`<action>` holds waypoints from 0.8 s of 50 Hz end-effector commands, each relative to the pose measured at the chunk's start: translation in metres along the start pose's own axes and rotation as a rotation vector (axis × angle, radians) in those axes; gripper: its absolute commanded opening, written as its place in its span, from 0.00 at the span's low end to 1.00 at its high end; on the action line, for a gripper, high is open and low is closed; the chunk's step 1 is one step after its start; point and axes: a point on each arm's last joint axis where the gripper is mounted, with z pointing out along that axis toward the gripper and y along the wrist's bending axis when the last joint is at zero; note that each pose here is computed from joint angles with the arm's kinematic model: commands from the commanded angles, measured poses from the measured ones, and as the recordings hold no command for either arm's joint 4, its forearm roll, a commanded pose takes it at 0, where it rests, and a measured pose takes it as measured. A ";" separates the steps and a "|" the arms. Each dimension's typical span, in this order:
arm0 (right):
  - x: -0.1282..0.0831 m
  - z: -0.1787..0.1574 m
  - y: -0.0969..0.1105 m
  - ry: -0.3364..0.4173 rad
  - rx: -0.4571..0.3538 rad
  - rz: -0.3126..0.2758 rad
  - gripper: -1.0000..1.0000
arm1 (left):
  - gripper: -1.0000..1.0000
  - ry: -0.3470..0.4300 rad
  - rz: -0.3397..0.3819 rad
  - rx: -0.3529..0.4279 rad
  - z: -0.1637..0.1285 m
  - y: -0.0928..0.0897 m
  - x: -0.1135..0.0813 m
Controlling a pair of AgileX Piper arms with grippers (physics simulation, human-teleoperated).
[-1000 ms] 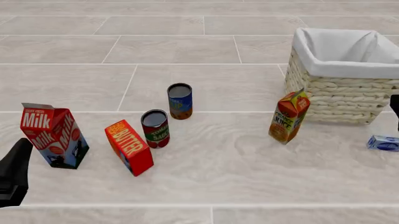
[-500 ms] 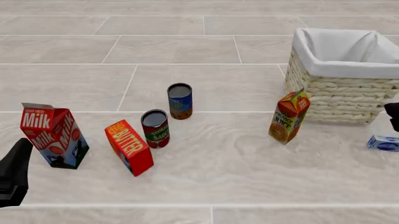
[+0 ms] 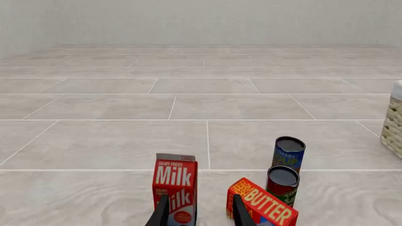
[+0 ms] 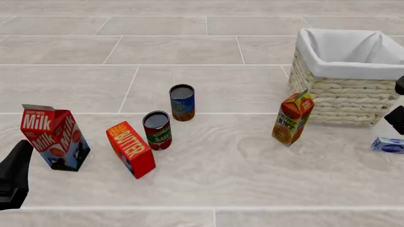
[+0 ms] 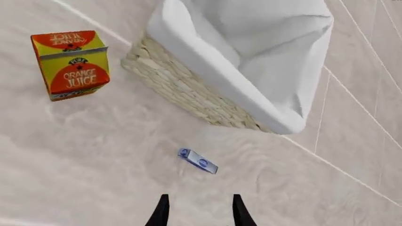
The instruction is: Pick the cream cheese and place it in the basket.
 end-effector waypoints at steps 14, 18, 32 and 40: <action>0.021 0.065 -0.011 0.143 -0.130 -0.160 1.00 | 1.00 0.000 0.000 0.000 0.000 0.000 0.000; 0.024 0.071 -0.009 0.143 -0.135 -0.208 1.00 | 1.00 0.000 0.000 0.000 0.000 0.000 0.000; 0.042 0.091 -0.027 0.166 -0.085 -0.271 1.00 | 1.00 0.000 0.000 0.000 0.000 0.000 0.000; 0.049 0.099 -0.022 0.176 -0.108 -0.334 1.00 | 1.00 0.000 0.000 0.000 0.000 0.000 0.000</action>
